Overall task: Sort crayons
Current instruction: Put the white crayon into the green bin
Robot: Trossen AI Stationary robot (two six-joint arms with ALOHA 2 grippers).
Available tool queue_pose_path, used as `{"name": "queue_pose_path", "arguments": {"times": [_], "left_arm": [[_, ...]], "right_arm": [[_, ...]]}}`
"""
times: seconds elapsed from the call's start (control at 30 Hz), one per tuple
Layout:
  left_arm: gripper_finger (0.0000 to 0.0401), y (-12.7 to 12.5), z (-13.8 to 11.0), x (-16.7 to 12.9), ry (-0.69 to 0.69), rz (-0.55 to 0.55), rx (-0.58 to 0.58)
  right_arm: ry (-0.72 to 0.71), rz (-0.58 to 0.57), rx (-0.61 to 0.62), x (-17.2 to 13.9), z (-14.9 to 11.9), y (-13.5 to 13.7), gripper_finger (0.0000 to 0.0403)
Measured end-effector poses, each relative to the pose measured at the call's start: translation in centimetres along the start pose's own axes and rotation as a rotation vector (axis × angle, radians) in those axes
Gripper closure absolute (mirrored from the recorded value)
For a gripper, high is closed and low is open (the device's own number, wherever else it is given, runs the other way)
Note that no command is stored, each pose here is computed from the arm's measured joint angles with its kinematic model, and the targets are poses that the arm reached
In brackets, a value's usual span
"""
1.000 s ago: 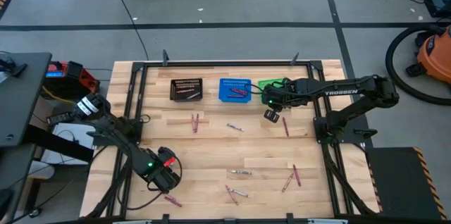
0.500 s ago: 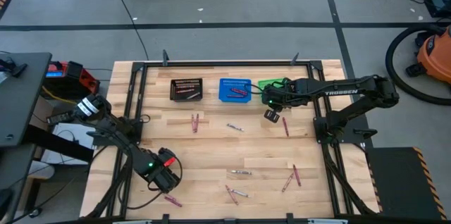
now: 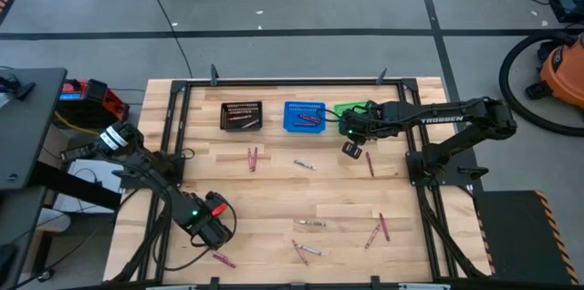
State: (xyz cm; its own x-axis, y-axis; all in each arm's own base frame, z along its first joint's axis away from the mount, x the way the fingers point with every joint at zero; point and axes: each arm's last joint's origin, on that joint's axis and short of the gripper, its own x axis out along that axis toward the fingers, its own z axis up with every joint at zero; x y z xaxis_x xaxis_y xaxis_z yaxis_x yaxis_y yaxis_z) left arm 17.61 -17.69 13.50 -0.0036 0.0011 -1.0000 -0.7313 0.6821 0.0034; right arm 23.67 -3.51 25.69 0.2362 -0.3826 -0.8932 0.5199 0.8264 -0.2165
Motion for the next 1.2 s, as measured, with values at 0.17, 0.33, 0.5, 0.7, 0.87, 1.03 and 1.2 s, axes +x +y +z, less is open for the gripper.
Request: {"name": "queue_pose_path", "arguments": {"times": [0.17, 0.33, 0.5, 0.7, 0.87, 1.03, 1.2], "left_arm": [[0.037, 0.0, 0.0, -0.2, -0.004, -0.011, 0.0], [0.0368, 0.5, 0.2, -1.0, -0.06, -0.038, 0.0], [0.0367, 0.4, 0.4, -1.9, -0.107, -0.096, -0.002], [0.0367, 0.1, 0.9, -2.1, -0.177, -0.131, 0.025], [0.0367, -0.3, 2.4, -2.3, -0.302, -0.157, 0.052], [0.0367, -0.8, 4.4, -2.6, -0.43, -0.18, 0.097], [0.0367, -1.5, 7.0, -3.1, -0.568, -0.215, 0.168]], "right_arm": [[0.0, 0.0, 0.0, 0.0, 0.0, 0.0, 0.0315], [0.002, 0.05, 0.005, 0.0, 0.1, 0.2, 0.0315], [0.007, 0.201, -0.02, -0.2, 0.2, 1.1, 0.0315], [-0.069, 0.437, -0.144, -1.1, 0.6, 3.4, 0.0315], [-0.157, 0.627, -0.239, -2.2, 0.9, 5.2, 0.0315], [-0.238, 0.647, -0.254, -2.8, 1.1, 6.2, 0.0315], [-0.275, 0.645, -0.255, -3.1, 1.2, 6.6, 0.0315]]}}
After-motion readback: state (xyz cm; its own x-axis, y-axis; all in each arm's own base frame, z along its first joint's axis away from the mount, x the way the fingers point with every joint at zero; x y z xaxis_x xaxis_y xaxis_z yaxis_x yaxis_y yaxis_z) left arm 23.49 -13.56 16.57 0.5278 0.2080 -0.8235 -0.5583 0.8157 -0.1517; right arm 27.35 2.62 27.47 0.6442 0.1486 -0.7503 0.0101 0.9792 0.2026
